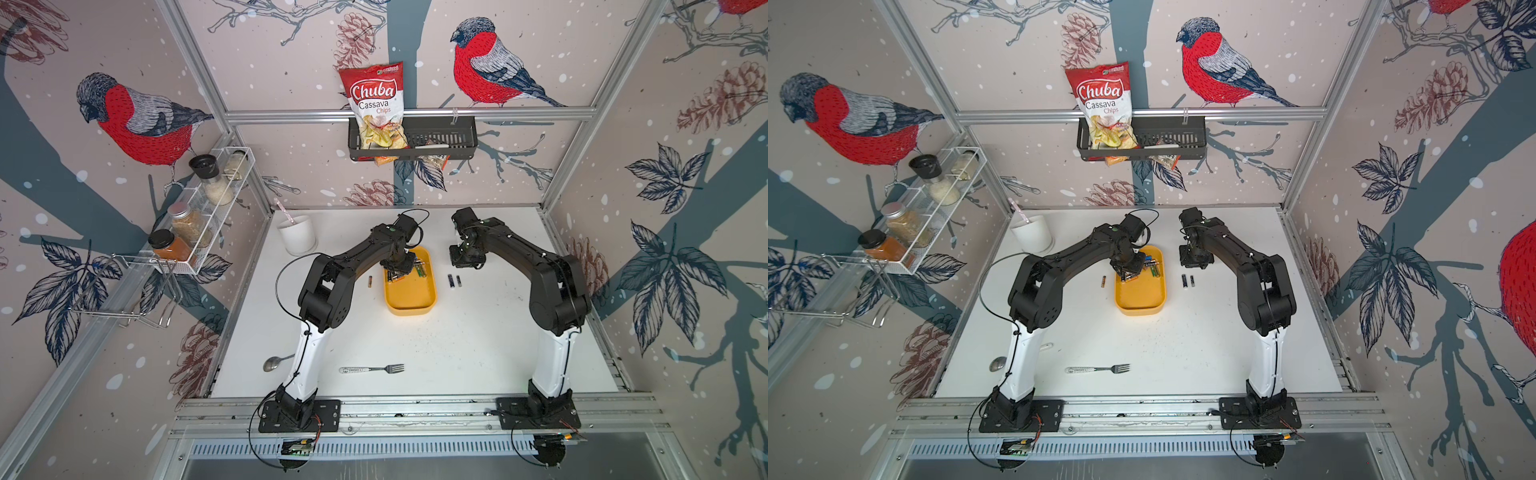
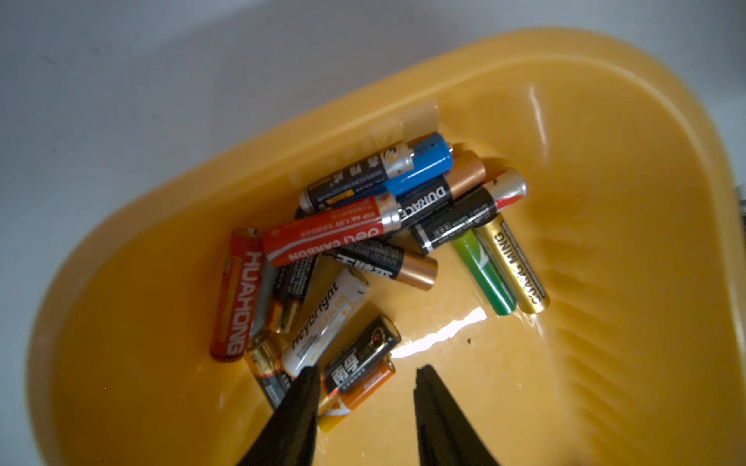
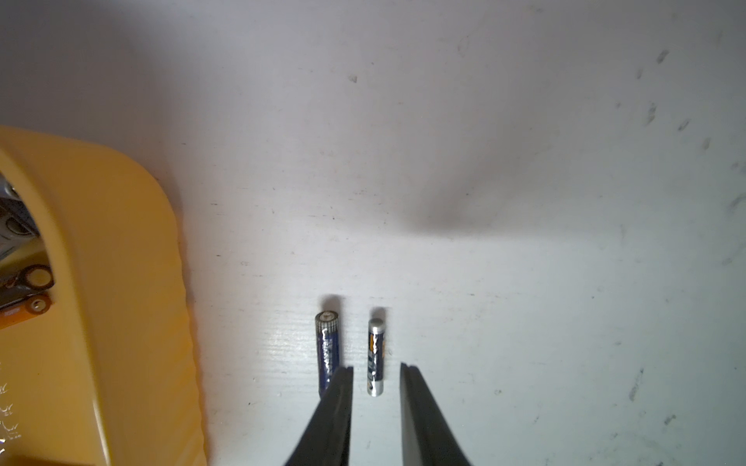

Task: Take the batteries out of the storage box
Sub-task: Pick up the battery from the storage box, then place the battery at the center of the board.

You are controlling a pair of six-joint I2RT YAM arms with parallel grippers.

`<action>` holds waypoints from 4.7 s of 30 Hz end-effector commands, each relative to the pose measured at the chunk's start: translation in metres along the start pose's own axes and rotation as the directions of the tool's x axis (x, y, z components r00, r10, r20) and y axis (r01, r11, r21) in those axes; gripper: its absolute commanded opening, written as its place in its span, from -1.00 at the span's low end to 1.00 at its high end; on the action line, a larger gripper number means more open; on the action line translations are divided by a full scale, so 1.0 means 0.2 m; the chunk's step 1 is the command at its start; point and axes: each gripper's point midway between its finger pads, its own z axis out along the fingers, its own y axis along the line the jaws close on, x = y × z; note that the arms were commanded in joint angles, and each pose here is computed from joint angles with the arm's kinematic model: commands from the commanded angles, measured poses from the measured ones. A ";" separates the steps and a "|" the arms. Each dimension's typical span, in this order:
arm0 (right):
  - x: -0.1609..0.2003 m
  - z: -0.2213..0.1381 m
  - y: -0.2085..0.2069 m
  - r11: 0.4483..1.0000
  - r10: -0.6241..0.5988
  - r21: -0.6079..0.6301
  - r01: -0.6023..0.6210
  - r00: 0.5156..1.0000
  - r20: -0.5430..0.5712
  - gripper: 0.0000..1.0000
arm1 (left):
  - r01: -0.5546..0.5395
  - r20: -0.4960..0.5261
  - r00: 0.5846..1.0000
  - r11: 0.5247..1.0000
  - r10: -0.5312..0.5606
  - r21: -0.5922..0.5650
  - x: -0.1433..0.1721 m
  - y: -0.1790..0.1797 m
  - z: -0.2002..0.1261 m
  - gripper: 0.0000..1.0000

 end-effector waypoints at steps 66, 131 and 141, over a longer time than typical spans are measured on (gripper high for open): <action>-0.03 -0.06 0.07 0.999 -0.006 -0.050 0.007 1.000 0.017 -0.46 | 0.030 -0.037 0.999 0.999 -0.028 0.041 0.04 -0.04 -0.03 -0.67; -0.05 -0.07 0.15 0.998 -0.033 -0.049 0.034 0.999 0.017 -0.45 | 0.265 -0.023 0.964 0.964 -0.266 -0.021 0.35 0.62 -0.06 -0.67; -0.05 -0.06 0.15 0.998 -0.035 -0.049 0.035 0.999 0.014 -0.45 | 0.269 -0.030 0.963 0.963 -0.269 -0.011 0.34 0.61 -0.03 -0.67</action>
